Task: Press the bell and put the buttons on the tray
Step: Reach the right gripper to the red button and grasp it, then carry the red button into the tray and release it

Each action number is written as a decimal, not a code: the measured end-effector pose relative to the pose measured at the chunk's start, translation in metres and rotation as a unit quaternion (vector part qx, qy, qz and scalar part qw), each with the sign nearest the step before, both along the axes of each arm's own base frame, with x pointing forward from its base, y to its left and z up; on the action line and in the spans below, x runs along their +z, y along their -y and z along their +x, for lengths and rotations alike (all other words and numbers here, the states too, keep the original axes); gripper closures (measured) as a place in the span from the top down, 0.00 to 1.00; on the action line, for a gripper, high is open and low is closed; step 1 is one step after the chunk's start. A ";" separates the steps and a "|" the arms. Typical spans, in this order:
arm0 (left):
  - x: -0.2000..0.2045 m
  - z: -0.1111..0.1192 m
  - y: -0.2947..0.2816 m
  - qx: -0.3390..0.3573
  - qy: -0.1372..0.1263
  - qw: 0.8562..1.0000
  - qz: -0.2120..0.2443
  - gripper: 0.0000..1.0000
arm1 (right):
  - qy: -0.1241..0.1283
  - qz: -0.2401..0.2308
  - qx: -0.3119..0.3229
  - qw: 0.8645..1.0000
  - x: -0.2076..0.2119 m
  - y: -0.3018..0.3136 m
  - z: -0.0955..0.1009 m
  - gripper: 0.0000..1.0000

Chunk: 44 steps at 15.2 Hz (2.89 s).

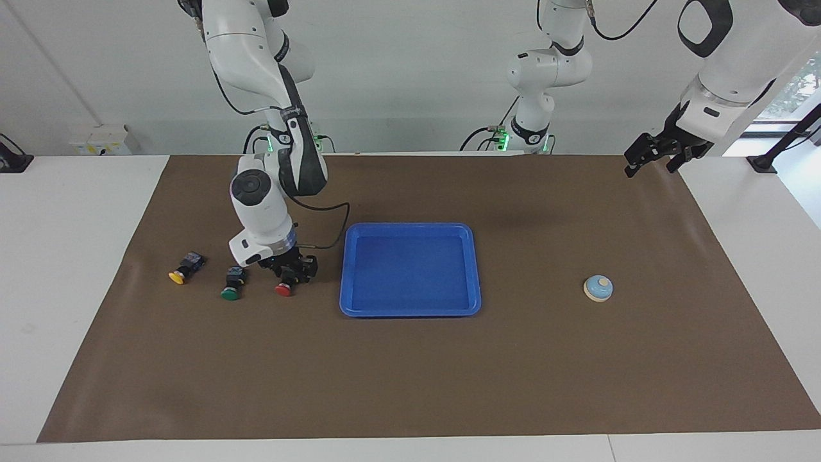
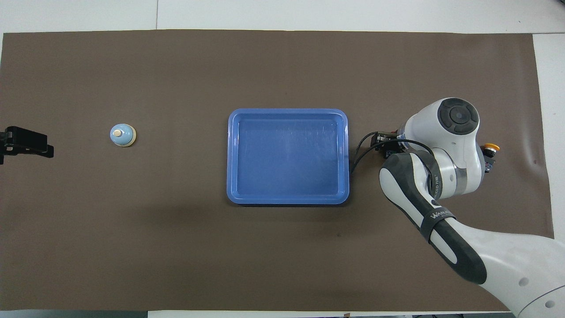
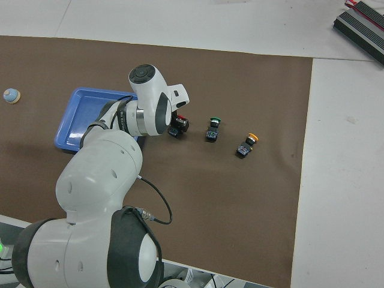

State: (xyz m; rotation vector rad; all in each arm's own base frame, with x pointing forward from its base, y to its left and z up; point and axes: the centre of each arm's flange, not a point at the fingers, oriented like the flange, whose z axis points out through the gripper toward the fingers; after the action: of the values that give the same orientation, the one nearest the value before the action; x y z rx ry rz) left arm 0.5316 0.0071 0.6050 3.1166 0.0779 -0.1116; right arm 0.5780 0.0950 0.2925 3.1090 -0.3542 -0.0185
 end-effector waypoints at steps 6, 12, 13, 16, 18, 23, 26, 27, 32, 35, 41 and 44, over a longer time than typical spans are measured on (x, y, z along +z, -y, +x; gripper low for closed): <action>0.000 0.000 0.000 0.000 0.000 1.000 0.000 1.00 | 0.001 0.000 -0.005 1.000 0.001 0.001 0.001 0.41; 0.000 0.000 0.000 0.000 0.000 1.000 0.000 1.00 | 0.001 0.001 0.008 1.000 0.073 -0.022 0.031 0.41; 0.000 0.000 0.000 0.000 0.000 1.000 0.000 1.00 | 0.003 0.002 0.018 1.000 0.093 -0.035 0.035 0.41; 0.000 0.000 0.000 0.000 0.000 1.000 0.000 1.00 | 0.014 0.006 0.043 0.999 0.126 -0.099 0.028 0.41; 0.000 0.000 0.000 0.000 0.000 1.000 0.000 1.00 | 0.013 0.006 0.058 0.998 0.123 -0.138 0.015 0.41; 0.000 0.000 0.000 0.000 0.000 1.000 0.000 1.00 | 0.008 0.006 0.060 0.998 0.074 -0.191 0.006 0.41; 0.000 0.000 0.000 0.000 0.000 1.000 0.000 1.00 | 0.004 0.004 0.057 0.998 0.046 -0.193 0.010 0.41; 0.000 0.000 0.000 0.000 0.000 1.000 0.000 1.00 | 0.005 0.004 0.057 0.998 0.040 -0.194 0.011 0.41; 0.000 0.000 0.000 0.000 0.000 1.000 0.000 1.00 | 0.005 0.004 0.065 0.998 0.013 -0.200 0.003 0.41; 0.000 0.000 0.000 0.000 0.000 1.000 0.000 1.00 | 0.003 0.003 0.064 0.998 0.012 -0.199 0.002 0.41; 0.000 0.000 0.000 0.000 0.000 1.000 0.000 1.00 | -0.007 -0.003 0.023 1.000 0.026 -0.194 0.004 0.95; 0.000 0.000 0.000 0.000 0.000 1.000 0.000 1.00 | -0.003 -0.004 -0.005 1.000 0.072 -0.158 0.017 1.00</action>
State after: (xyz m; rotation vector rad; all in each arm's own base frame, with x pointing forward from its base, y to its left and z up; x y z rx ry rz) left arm 0.5315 0.0070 0.6052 3.1167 0.0778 -0.1110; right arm 0.5949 0.2528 0.3641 3.0995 -0.3701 -0.0256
